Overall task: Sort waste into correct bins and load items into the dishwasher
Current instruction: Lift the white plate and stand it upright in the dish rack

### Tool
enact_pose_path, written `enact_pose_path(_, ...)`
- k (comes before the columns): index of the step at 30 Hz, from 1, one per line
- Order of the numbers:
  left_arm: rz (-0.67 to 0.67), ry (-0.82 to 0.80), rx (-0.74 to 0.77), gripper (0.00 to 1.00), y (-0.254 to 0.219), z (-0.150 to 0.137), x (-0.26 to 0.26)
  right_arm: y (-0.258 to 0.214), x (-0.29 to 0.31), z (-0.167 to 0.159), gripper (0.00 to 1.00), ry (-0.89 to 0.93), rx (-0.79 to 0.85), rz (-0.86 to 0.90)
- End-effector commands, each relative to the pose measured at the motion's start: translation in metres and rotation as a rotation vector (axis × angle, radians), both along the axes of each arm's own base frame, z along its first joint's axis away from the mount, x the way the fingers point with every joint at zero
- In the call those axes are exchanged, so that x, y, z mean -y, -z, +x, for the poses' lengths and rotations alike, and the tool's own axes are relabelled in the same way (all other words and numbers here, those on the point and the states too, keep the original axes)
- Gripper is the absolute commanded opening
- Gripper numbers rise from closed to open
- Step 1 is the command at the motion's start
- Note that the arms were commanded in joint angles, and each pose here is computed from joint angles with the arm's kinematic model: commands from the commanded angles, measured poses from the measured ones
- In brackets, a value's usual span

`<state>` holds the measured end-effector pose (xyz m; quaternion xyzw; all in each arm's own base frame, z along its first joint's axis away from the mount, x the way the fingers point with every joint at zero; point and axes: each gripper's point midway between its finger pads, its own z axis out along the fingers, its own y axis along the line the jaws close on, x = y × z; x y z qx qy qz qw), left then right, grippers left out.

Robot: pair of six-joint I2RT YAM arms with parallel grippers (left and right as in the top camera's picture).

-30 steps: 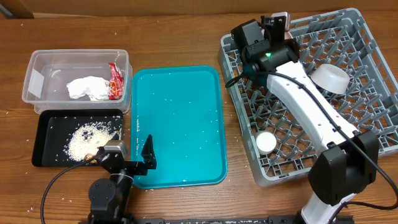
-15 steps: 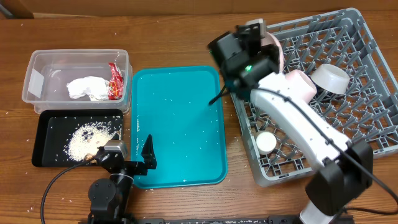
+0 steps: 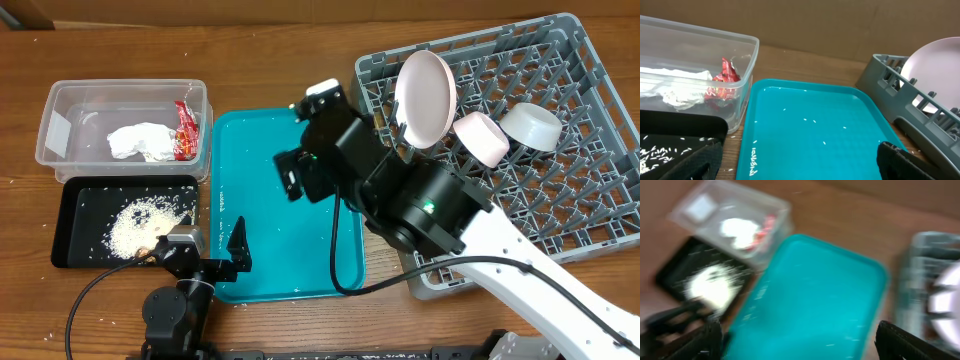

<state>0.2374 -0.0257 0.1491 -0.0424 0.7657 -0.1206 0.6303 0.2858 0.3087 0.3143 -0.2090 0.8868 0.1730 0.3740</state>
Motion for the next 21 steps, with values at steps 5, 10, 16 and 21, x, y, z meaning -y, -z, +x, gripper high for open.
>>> enact_pose_path(5, 0.002, 0.009, 0.009, 1.0, -0.001, 0.0, 0.001, -0.002, -0.013, -0.025, 1.0, -0.125, -0.102, 0.078)
enact_pose_path(10, 0.002, 0.009, 0.009, 1.0, -0.001, 0.0, 0.001, -0.024, 0.043, -0.012, 1.0, 0.004, -0.059, 0.072)
enact_pose_path(16, 0.002, 0.009, 0.009, 1.0, -0.001, 0.0, 0.001, -0.057, 0.118, -0.003, 1.0, 0.155, 0.02, 0.096)
enact_pose_path(21, 0.002, 0.009, 0.009, 1.0, -0.001, 0.0, 0.001, -0.079, 0.157, -0.001, 1.0, 0.208, 0.14, 0.088)
